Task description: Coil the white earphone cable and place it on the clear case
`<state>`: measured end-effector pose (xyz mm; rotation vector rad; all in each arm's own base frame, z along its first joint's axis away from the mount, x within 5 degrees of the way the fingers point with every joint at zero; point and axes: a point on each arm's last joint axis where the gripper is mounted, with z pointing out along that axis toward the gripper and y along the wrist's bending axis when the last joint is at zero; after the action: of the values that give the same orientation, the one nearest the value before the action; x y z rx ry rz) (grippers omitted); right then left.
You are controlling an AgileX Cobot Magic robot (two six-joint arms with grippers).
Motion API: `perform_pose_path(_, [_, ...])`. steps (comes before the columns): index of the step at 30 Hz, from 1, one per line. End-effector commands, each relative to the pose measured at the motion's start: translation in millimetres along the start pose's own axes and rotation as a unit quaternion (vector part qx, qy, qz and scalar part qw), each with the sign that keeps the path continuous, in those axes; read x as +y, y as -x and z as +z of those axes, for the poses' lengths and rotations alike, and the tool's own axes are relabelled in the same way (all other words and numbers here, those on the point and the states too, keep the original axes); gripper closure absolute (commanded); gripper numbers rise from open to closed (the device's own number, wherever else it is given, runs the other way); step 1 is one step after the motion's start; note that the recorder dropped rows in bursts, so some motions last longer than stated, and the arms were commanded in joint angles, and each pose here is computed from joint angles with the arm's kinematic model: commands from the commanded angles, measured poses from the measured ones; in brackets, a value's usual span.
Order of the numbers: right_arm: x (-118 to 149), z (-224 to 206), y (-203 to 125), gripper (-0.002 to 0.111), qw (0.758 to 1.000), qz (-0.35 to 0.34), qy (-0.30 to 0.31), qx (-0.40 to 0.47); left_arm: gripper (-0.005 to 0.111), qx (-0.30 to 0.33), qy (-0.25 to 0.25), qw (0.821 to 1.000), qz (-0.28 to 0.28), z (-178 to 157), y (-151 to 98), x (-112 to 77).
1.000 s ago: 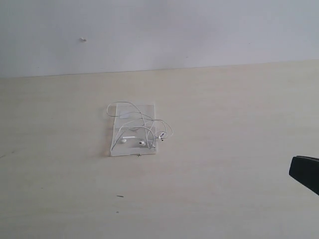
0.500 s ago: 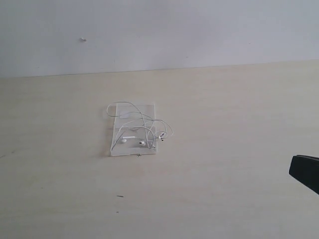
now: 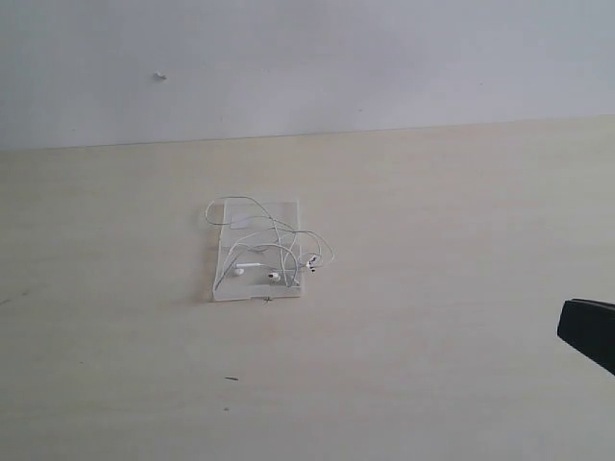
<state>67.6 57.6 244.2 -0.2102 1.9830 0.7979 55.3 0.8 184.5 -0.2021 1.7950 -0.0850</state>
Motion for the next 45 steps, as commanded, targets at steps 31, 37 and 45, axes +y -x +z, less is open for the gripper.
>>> perform_pose_path(31, [-7.7, -3.1, 3.0, 0.108, 0.994, -0.097, -0.033, -0.041, 0.107, -0.002, 0.002, 1.0, -0.001, -0.4, 0.4, 0.3])
perform_pose_path(37, [-24.0, -14.6, -5.6, 0.108, 0.982, -0.131, -0.098, -0.095, 0.107, -0.002, 0.002, 1.0, -0.001, -0.4, 0.4, 0.3])
perform_pose_path(45, [-34.8, -21.1, -11.6, 0.108, 0.969, -0.146, -0.164, -0.109, 0.107, -0.002, 0.002, 1.0, -0.001, -0.4, 0.4, 0.3])
